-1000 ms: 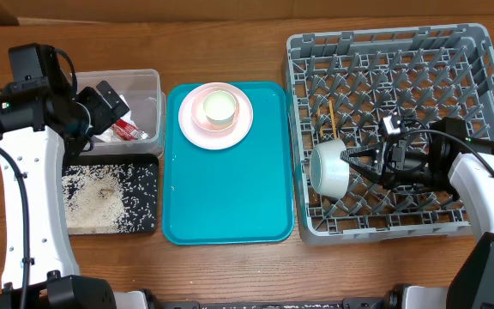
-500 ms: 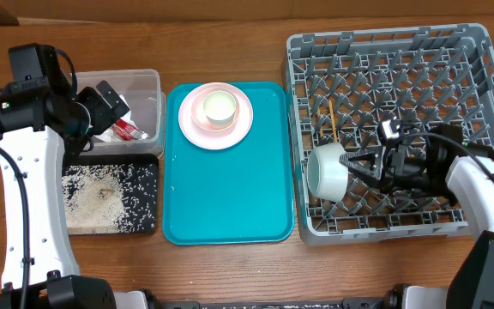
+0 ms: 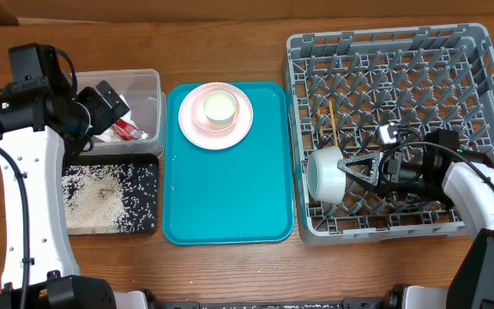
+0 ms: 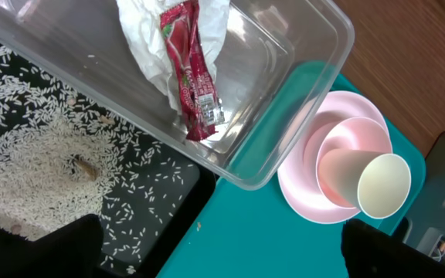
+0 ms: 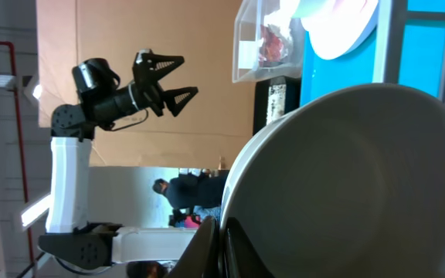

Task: Sort waste into correct bins and load items into the dishwasher
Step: 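Lower the white bowl into the rack and open the right gripper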

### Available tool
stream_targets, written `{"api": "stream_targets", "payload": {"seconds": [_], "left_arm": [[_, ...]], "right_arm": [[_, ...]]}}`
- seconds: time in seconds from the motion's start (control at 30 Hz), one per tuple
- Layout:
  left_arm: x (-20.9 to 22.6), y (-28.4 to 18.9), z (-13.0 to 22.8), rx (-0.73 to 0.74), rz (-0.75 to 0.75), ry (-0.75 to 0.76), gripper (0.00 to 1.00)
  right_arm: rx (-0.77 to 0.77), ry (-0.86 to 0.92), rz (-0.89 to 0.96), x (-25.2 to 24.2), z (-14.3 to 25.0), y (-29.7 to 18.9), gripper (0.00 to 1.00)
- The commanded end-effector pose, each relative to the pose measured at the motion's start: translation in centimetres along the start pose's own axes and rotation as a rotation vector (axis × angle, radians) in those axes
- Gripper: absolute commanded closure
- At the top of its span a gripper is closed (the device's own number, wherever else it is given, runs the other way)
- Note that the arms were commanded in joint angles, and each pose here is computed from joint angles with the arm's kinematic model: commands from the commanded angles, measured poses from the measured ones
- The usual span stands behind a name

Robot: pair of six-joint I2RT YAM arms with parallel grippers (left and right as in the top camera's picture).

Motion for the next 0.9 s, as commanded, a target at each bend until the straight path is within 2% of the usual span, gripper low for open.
{"api": "stream_targets", "payload": {"seconds": [0.0, 0.47, 0.87], "left_arm": [[-0.3, -0.9, -0.1, -0.027, 0.016, -0.004, 0.0], [-0.3, -0.9, -0.1, -0.028, 0.016, -0.004, 0.0], [-0.3, -0.9, -0.1, -0.027, 0.016, -0.004, 0.0]], "right_arm": [[0.003, -0.052, 0.054, -0.1, 0.1, -0.2, 0.96], [-0.006, -0.12, 0.082, -0.4, -0.6, -0.3, 0.94], [-0.134, -0.107, 0.106, -0.8, -1.3, -3.5, 0.88]]}}
Point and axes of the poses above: each gripper's point midway between its finger pads, its own y axis out along the fingers, its own x axis along the line the jaws close on, z = x × y, the point moved 9 cm from there along -y, back along the fingers, and after that the axes turned 1 degree about -y, right-handed, at the moved point
